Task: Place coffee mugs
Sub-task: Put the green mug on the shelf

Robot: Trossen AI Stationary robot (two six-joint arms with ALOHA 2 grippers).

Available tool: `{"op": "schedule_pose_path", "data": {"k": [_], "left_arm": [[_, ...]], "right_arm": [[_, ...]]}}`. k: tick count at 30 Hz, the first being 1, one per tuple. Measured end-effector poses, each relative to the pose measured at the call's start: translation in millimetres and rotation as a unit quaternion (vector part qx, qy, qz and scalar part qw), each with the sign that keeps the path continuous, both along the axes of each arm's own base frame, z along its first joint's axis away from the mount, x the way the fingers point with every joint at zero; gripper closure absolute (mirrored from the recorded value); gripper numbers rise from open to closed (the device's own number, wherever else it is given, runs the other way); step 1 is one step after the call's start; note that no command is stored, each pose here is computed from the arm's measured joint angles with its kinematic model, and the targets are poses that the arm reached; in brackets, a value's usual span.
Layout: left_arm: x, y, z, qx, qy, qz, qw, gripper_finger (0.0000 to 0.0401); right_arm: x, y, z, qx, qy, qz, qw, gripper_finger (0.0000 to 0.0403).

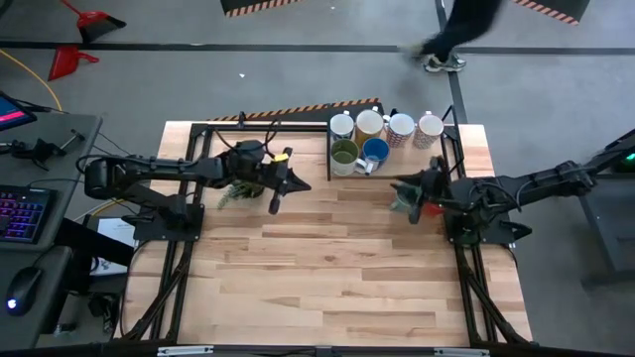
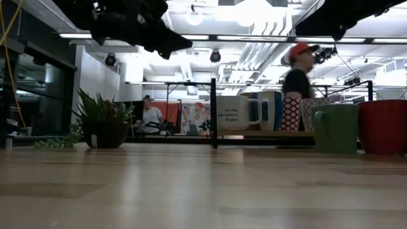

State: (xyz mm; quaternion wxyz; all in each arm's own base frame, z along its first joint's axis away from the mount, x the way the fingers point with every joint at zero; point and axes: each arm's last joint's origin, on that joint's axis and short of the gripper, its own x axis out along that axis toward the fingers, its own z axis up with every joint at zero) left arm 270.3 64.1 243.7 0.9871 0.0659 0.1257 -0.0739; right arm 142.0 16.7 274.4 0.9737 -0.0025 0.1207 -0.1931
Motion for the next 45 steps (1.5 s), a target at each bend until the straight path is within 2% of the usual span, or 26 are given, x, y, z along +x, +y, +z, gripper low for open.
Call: {"op": "schedule_pose_path", "data": {"k": [3,7,10,14,21,27,30,36,41,45], "left_arm": [[2,-2,5,-0.033,-0.021,-0.004,0.999,0.0401],[2,-5,7,-0.048,-0.029,-0.018,0.998,0.0401],[2,-5,6,-0.034,-0.029,-0.020,0.999,0.0401],[3,-6,8,0.011,-0.045,-0.032,0.998,0.0401],[4,-8,10,0.008,-0.052,-0.034,0.998,0.0401],[5,-15,9,0.001,-0.048,-0.045,0.998,0.0401],[6,-19,9,0.005,-0.049,-0.055,0.997,0.0396],[4,-18,4,0.002,-0.024,-0.052,0.998,0.0375],[7,-9,-4,-0.003,-0.007,-0.038,0.999,0.0365],[11,-7,-10,-0.011,0.002,-0.035,0.999,0.0358]], "right_arm": [[1,-3,-1,0.034,-0.018,-0.047,0.998,0.0308],[3,-3,-2,0.038,-0.015,-0.049,0.998,0.0308],[3,-2,-5,0.019,0.011,-0.019,1.000,0.0308],[5,1,-7,-0.014,0.044,0.039,0.998,0.0308],[6,2,-6,-0.002,0.035,0.054,0.998,0.0308],[4,-5,-5,-0.028,0.046,-0.018,0.998,0.0308],[-2,-14,7,-0.008,0.068,-0.066,0.995,0.0308],[-19,-31,35,0.067,0.137,-0.137,0.979,0.0308],[-18,-41,41,0.141,0.217,-0.175,0.950,0.0308],[-7,-49,36,0.159,0.281,-0.200,0.925,0.0308]]}}
